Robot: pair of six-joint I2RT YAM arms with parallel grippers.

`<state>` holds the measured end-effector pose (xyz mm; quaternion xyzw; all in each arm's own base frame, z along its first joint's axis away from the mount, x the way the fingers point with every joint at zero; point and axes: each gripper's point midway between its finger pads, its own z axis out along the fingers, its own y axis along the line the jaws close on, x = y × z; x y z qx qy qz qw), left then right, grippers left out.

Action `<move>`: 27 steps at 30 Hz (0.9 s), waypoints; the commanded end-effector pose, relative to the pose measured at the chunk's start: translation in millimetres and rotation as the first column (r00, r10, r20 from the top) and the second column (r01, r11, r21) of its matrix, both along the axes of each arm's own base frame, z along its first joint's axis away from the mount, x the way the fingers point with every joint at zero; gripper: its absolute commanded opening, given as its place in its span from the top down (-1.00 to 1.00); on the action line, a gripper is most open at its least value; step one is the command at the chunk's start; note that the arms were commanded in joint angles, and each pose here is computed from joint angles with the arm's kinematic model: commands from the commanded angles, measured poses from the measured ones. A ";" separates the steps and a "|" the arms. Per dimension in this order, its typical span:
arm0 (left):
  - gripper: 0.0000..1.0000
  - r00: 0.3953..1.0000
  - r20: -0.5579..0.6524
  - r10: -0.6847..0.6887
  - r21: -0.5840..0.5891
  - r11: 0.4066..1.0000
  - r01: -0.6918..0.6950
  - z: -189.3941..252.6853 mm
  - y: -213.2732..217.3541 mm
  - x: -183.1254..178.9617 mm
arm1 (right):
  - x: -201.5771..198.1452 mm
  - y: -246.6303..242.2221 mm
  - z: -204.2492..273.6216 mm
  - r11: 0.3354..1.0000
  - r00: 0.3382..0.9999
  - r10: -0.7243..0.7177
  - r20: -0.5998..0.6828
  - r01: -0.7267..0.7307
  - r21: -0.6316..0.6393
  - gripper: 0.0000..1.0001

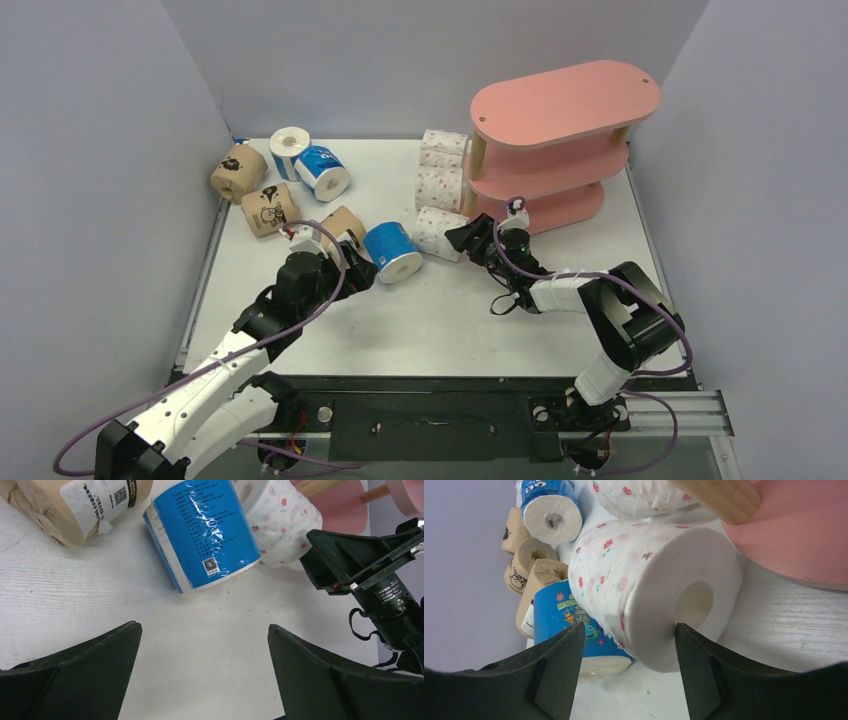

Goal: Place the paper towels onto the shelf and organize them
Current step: Pick up the paper towel from the center of the board.

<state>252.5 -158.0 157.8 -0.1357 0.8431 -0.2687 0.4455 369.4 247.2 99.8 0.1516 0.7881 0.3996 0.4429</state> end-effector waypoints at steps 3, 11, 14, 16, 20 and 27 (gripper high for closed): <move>-0.96 1.000 0.028 -0.006 -0.035 0.999 0.007 8.5 -4.1 3.0 | -10.4 12.1 16.9 0.999 0.998 0.009 0.068 -0.012 0.045 -0.24; -0.96 1.000 0.017 -0.016 -0.048 0.999 0.017 5.9 -8.7 4.2 | -31.8 3.2 19.4 1.000 0.997 -0.003 0.074 0.002 0.019 -0.30; -0.96 1.000 0.020 -0.015 -0.049 0.999 0.016 6.4 -8.9 4.8 | -32.7 -9.4 22.0 0.999 0.995 -0.040 0.086 0.041 -0.005 -0.40; -0.96 1.000 0.022 -0.015 -0.051 0.999 0.016 6.9 -9.3 5.3 | -29.2 -19.3 25.7 0.996 0.992 -0.081 0.099 0.084 -0.019 -0.44; -0.96 1.000 0.017 -0.017 -0.054 0.998 0.018 5.7 -10.4 5.8 | -15.6 -27.9 36.4 0.993 0.985 -0.114 0.126 0.118 -0.024 -0.48; -0.96 1.000 0.021 -0.015 -0.059 0.998 0.016 7.3 -10.0 5.0 | 3.6 -20.4 33.6 0.992 0.982 -0.119 0.148 0.122 -0.016 -0.47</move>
